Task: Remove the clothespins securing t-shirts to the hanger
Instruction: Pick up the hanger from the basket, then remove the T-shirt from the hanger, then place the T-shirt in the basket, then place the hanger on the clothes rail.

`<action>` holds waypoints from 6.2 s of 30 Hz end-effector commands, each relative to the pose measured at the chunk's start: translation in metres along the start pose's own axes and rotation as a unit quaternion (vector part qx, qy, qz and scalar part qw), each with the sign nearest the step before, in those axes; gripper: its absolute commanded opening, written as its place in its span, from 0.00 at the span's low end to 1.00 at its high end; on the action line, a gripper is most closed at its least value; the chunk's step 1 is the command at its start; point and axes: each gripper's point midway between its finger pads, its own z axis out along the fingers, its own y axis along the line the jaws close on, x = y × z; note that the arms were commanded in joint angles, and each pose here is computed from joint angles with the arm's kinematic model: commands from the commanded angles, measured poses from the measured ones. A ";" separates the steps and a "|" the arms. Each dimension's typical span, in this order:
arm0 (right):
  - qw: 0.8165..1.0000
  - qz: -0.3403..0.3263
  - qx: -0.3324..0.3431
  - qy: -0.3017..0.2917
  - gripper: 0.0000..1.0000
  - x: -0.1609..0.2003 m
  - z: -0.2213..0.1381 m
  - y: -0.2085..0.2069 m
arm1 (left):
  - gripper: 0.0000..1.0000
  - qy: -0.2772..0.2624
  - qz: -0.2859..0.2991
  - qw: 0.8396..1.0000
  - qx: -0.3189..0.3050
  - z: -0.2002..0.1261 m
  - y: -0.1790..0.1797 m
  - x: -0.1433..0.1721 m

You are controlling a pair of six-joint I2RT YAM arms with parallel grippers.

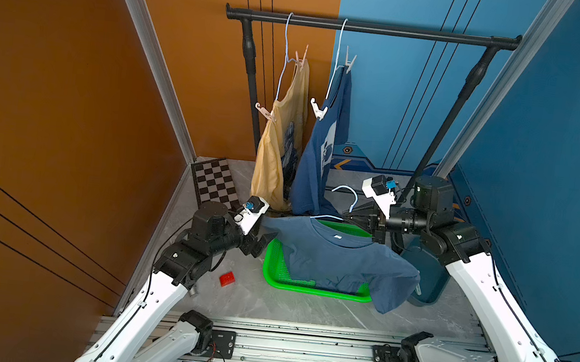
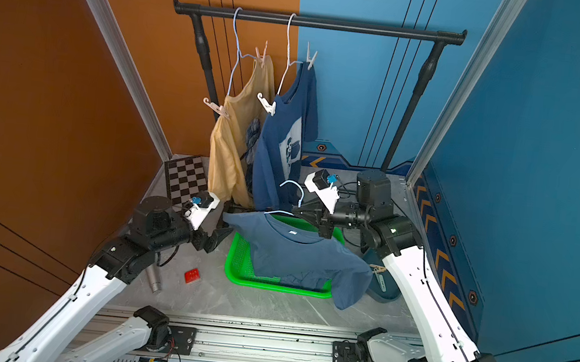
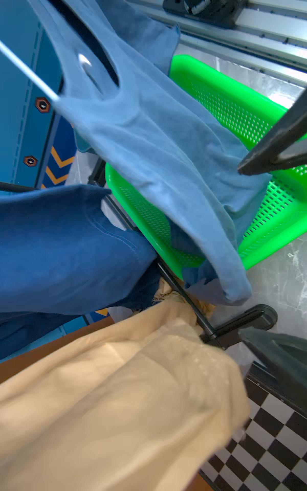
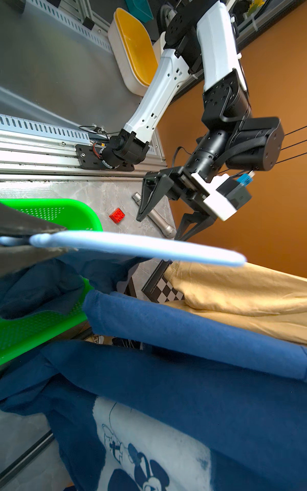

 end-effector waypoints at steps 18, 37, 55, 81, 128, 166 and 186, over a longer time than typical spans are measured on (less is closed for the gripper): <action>0.998 -0.048 -0.030 -0.033 0.00 -0.033 -0.004 0.014 | 0.31 -0.050 0.092 0.994 -0.008 0.029 0.009 -0.006; 0.995 -0.086 0.021 -0.042 0.00 -0.034 -0.028 0.009 | 0.00 -0.037 -0.187 0.966 -0.174 -0.008 0.091 0.023; 0.989 -0.079 0.068 -0.109 0.00 -0.061 -0.032 -0.020 | 0.00 -0.067 -0.274 0.947 -0.151 -0.023 0.102 0.022; 0.958 -0.094 0.057 -0.265 0.00 -0.131 0.007 -0.036 | 0.00 -0.112 -0.165 0.979 -0.035 -0.006 -0.003 -0.070; 0.934 -0.037 0.197 -0.296 0.00 -0.070 -0.114 -0.037 | 0.20 0.307 -0.087 0.946 0.045 0.126 -0.116 0.120; 0.970 0.087 0.206 -0.091 0.00 0.025 -0.095 0.030 | 0.88 0.070 0.165 0.980 -0.090 -0.030 -0.039 -0.063; 0.956 0.179 0.231 0.014 0.00 0.061 -0.069 0.033 | 0.69 -0.128 0.379 0.911 0.101 0.038 -0.166 -0.154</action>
